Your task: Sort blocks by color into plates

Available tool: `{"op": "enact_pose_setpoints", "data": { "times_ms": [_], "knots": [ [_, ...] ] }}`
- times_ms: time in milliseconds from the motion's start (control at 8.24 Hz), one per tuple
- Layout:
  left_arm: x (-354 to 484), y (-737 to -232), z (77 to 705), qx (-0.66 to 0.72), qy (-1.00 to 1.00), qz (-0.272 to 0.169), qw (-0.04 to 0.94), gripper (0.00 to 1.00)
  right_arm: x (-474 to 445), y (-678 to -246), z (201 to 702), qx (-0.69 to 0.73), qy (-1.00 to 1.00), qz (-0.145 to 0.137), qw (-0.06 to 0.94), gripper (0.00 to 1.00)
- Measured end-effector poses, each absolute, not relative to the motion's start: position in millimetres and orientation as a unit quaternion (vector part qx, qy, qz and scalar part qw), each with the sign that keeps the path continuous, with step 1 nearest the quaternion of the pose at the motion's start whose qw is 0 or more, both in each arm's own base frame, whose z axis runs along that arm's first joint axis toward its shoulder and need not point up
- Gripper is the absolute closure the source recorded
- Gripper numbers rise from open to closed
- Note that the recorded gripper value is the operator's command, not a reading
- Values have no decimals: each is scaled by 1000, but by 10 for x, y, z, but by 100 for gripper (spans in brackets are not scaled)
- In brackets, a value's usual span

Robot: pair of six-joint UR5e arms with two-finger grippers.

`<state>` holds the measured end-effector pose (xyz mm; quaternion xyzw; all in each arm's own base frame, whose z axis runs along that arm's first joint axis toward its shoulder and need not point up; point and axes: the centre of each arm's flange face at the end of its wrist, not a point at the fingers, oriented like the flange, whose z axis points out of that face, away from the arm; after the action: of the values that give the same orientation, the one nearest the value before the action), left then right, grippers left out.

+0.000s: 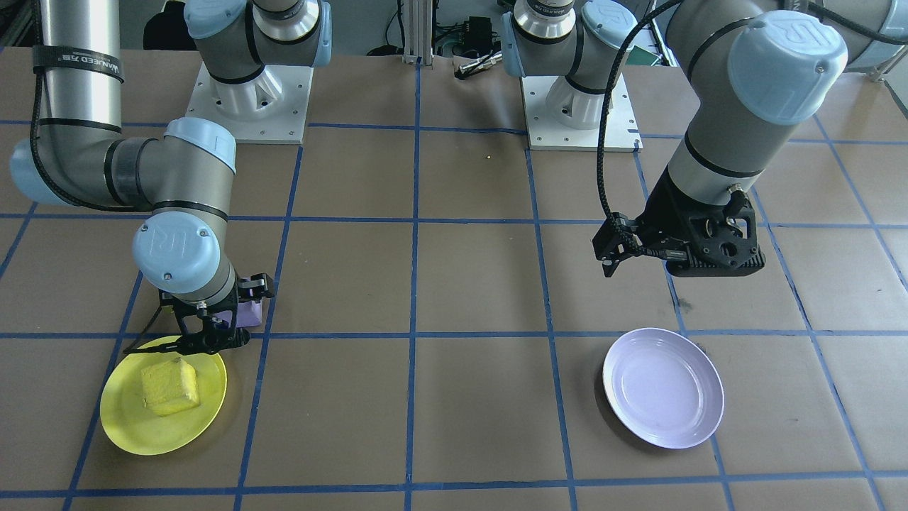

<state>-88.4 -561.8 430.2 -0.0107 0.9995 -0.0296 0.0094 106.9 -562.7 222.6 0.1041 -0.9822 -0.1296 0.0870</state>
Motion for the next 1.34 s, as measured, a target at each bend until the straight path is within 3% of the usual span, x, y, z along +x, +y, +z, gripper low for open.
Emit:
{"op": "enact_pose_setpoints", "data": {
  "times_ms": [607, 729, 850, 971, 1336],
  "knots": [
    [-884, -5616, 4307, -11, 999, -30, 9, 0, 1025, -5516, 2027, 94, -982, -151, 61, 4],
    [-883, -5621, 4309, -11, 999, -30, 9, 0, 1000, -5488, 1949, 91, -982, -156, 58, 61],
    [-883, -5625, 4317, -11, 999, -31, 10, 0, 988, -5490, 1925, 88, -983, -153, 57, 96],
    [-882, -5625, 4323, -11, 999, -31, 10, 0, 987, -5505, 1936, 82, -984, -147, 56, 100],
    [-883, -5609, 4323, -10, 999, -31, 10, 0, 1008, -5617, 2059, 77, -988, -124, 41, 100]
  ]
}}
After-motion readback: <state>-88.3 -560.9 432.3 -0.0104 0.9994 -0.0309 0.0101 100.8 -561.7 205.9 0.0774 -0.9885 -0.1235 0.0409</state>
